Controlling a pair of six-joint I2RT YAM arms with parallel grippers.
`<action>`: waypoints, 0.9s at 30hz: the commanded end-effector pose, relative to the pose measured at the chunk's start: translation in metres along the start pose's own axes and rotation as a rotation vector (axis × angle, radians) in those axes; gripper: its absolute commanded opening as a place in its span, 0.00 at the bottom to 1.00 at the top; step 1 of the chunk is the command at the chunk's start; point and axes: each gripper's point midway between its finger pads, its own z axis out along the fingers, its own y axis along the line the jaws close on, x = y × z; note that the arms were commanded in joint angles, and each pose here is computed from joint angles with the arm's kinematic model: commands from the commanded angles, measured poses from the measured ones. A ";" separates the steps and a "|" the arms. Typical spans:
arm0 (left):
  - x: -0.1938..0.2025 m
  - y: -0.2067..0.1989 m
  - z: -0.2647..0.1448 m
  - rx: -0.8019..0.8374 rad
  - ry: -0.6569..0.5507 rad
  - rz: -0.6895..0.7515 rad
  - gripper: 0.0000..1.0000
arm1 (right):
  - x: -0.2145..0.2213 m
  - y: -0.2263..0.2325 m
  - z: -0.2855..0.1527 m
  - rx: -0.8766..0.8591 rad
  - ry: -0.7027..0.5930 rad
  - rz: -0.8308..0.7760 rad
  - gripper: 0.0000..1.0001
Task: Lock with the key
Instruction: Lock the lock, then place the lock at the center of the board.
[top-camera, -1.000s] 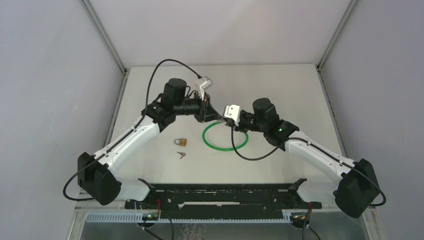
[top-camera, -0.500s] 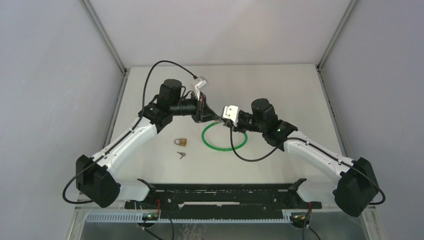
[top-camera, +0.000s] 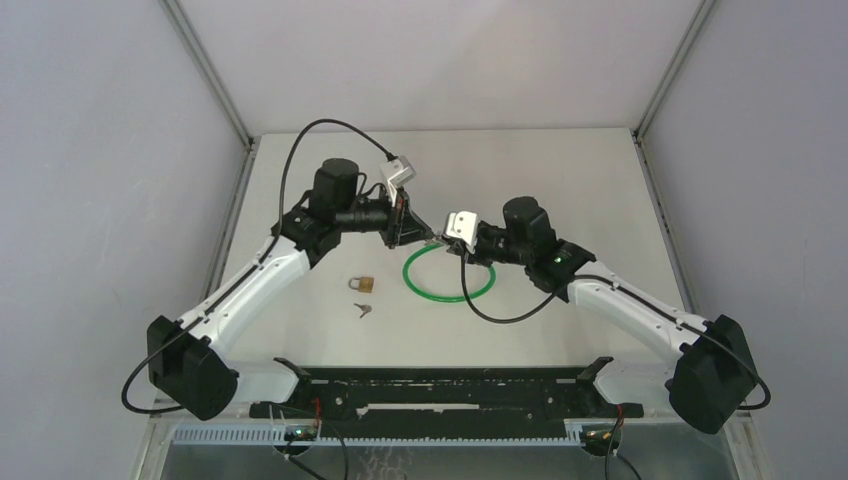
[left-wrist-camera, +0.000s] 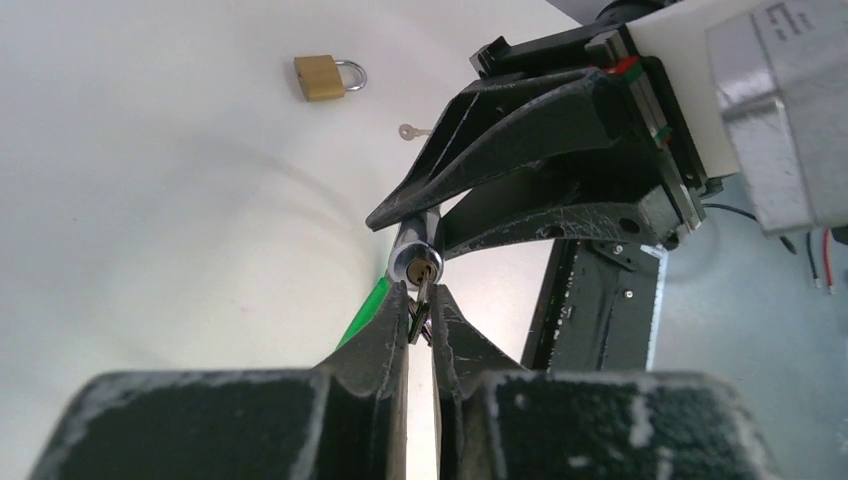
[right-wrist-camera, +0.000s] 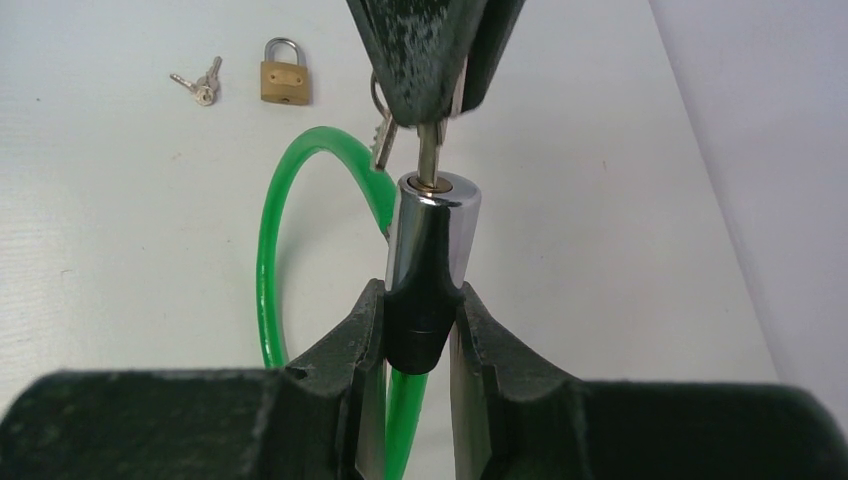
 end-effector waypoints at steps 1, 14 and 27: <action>-0.014 -0.018 -0.016 0.051 -0.033 0.136 0.00 | 0.046 0.008 -0.005 -0.015 0.163 0.062 0.00; -0.024 -0.025 -0.027 0.055 -0.011 0.125 0.00 | 0.046 0.006 -0.006 -0.009 0.162 0.069 0.00; -0.026 0.003 -0.061 -0.194 0.025 0.328 0.00 | 0.019 0.005 -0.016 -0.038 0.070 0.170 0.00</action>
